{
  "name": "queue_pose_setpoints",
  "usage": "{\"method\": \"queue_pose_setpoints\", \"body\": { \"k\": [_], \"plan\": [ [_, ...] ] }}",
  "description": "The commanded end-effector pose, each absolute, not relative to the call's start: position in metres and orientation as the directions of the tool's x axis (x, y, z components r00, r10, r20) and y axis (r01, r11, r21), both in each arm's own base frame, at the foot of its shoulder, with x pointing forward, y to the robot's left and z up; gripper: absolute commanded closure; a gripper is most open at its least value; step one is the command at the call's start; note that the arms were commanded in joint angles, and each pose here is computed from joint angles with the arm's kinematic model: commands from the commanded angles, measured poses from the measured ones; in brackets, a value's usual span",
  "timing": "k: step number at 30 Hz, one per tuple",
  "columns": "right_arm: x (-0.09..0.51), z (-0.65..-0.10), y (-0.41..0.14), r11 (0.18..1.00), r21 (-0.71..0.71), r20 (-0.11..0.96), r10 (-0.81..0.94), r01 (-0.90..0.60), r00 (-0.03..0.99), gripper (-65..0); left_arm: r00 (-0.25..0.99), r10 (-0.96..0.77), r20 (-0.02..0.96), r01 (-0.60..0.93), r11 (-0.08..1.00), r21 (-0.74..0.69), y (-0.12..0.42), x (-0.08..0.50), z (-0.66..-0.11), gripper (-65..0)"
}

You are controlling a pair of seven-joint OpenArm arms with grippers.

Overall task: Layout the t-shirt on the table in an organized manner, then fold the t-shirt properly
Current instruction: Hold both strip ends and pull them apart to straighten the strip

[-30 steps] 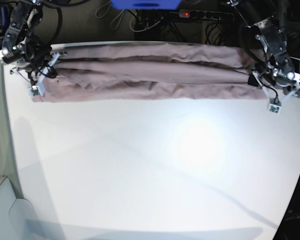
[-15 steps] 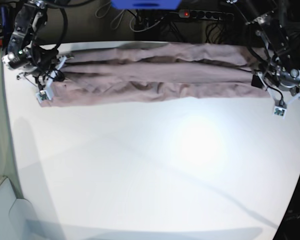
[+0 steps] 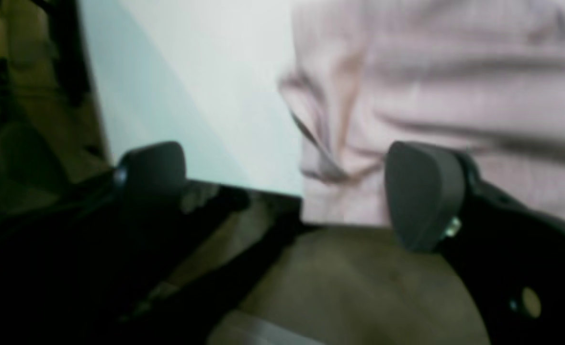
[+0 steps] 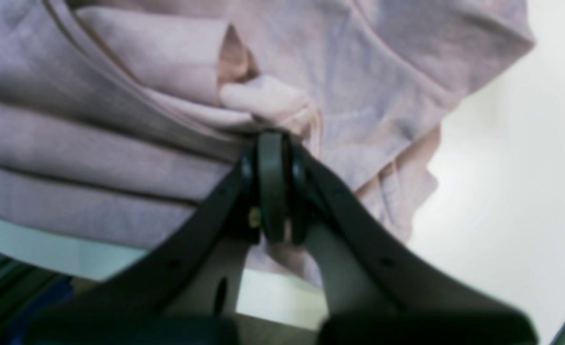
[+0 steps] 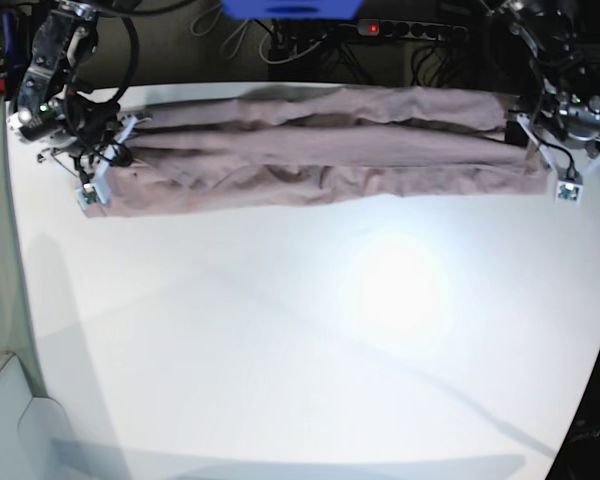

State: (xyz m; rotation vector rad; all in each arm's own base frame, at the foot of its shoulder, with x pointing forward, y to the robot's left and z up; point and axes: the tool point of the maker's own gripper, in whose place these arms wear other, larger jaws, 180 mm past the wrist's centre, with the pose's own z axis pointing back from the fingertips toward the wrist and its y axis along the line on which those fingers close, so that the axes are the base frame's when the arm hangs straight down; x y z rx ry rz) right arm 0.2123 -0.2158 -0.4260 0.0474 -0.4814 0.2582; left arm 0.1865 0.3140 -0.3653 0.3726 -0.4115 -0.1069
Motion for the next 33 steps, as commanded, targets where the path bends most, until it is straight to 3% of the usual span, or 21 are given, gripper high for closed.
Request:
{"method": "queue_pose_setpoints", "body": {
  "k": [1, 11, 27, 33],
  "plan": [
    [0.21, -0.427, -0.216, 0.966, -0.015, 0.449, 0.237, -0.258, 0.861, 0.0, 0.902, -0.173, 0.397, 0.013, 0.927, 0.374, 0.318, 0.189, -0.36, -65.0],
    [0.21, -0.427, -0.215, 0.966, -0.013, 0.451, 0.237, -0.259, 0.86, 0.0, 0.913, -0.04, 0.405, -0.067, 0.967, 0.247, 0.331, 0.171, -0.386, -65.0],
    [0.211, -0.427, -0.216, 0.965, -0.018, 0.45, 0.24, -0.26, 0.86, 0.0, 0.913, 0.02, 0.406, -0.084, 0.986, 0.141, 0.322, 0.193, -0.413, -65.0],
    [0.214, -0.425, -0.217, 0.965, -0.023, 0.456, 0.242, -0.261, 0.857, 0.0, 0.918, 0.003, 0.398, -0.076, 0.983, 0.168, 0.323, 0.192, -0.426, -65.0]
  ]
}}
